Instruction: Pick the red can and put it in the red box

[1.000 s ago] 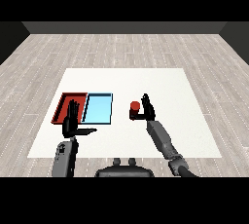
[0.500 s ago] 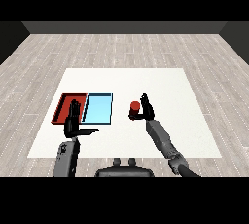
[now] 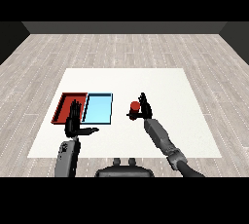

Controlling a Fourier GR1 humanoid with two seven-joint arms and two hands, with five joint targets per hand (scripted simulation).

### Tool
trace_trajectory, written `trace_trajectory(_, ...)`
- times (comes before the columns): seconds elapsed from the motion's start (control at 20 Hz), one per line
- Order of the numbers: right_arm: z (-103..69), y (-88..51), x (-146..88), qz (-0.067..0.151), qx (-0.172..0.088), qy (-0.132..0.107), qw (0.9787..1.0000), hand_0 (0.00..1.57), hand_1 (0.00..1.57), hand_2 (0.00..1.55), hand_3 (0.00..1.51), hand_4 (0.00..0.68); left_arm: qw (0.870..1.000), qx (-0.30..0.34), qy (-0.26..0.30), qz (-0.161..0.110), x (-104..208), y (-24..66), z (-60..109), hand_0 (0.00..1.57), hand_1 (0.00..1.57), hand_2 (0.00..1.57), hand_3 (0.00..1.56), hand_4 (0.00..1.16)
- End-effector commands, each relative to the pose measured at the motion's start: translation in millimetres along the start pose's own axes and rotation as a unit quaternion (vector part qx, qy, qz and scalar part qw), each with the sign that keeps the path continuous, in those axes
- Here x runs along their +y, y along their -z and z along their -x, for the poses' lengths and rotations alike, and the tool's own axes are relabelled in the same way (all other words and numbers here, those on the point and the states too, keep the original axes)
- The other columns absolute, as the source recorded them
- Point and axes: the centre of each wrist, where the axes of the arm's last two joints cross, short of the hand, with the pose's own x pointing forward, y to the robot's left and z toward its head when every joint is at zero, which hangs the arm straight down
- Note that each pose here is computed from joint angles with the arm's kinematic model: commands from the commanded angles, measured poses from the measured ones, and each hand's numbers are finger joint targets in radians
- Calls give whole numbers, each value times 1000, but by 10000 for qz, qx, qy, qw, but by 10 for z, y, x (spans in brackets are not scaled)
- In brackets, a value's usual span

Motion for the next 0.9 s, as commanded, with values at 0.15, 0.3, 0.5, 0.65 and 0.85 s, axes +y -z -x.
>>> trace_trajectory(0.15,70,-73,35,-35,2,-58,10000,0,0,0,0,0,9999,48,93,8,67,-36,2,0,0,0,0,0)
trace_trajectory(0.3,39,68,22,-87,13,-67,9999,0,0,0,0,0,9999,0,72,97,-43,202,-126,0,0,0,0,0)
trace_trajectory(0.5,62,-42,128,-30,105,-125,9999,0,0,0,0,0,10000,-15,15,-4,2,51,87,0,0,0,0,0)
trace_trajectory(0.65,61,-19,182,-107,68,-88,9999,0,0,0,0,0,9999,87,76,-28,181,-173,-81,0,0,0,0,0)
trace_trajectory(0.85,-30,58,111,118,235,-109,9996,808,808,921,800,0,10000,-6,95,14,6,40,-40,0,0,0,0,0)
